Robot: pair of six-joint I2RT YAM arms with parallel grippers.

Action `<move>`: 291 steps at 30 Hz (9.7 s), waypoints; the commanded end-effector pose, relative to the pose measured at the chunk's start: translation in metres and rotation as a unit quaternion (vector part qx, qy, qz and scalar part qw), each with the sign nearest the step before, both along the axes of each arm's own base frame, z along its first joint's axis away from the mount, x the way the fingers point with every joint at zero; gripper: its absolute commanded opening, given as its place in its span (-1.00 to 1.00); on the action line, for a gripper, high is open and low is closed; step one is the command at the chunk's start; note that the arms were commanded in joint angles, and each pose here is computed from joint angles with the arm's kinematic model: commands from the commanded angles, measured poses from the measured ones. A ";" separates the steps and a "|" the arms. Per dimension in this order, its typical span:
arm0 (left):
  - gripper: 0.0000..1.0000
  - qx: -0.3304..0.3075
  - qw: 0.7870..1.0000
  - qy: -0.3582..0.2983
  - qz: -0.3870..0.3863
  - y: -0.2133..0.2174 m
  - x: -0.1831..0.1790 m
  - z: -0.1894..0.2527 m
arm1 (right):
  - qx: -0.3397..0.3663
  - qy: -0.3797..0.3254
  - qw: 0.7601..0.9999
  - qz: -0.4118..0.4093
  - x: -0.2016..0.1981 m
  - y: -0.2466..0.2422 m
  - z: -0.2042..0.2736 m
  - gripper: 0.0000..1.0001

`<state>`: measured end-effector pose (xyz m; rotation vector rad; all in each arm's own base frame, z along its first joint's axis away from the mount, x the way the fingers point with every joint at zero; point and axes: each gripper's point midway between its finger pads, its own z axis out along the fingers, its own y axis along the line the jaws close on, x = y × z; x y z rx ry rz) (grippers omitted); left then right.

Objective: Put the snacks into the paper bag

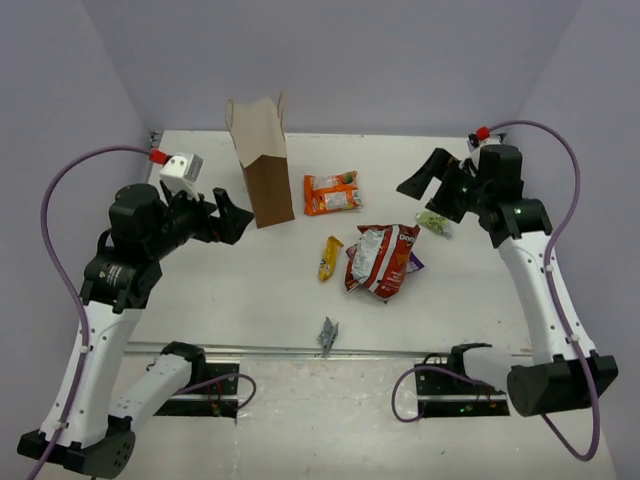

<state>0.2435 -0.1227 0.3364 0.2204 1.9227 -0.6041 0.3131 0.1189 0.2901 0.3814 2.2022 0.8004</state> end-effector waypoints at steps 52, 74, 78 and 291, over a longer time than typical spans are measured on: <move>1.00 0.030 0.980 -0.041 0.191 0.053 0.059 0.039 | -0.025 0.187 0.969 0.159 0.163 0.113 -0.200 -1.00; 1.00 0.040 0.985 -0.041 0.162 0.044 0.064 0.034 | 0.178 -0.282 0.848 0.412 0.031 0.196 0.232 -1.00; 1.00 0.043 0.985 -0.045 0.163 0.045 0.061 0.036 | 0.221 -0.284 0.829 0.427 0.026 0.212 0.248 -1.00; 1.00 0.114 0.955 -0.100 0.254 0.082 0.032 0.039 | -0.179 0.239 0.910 -0.287 0.045 -0.039 -0.166 0.00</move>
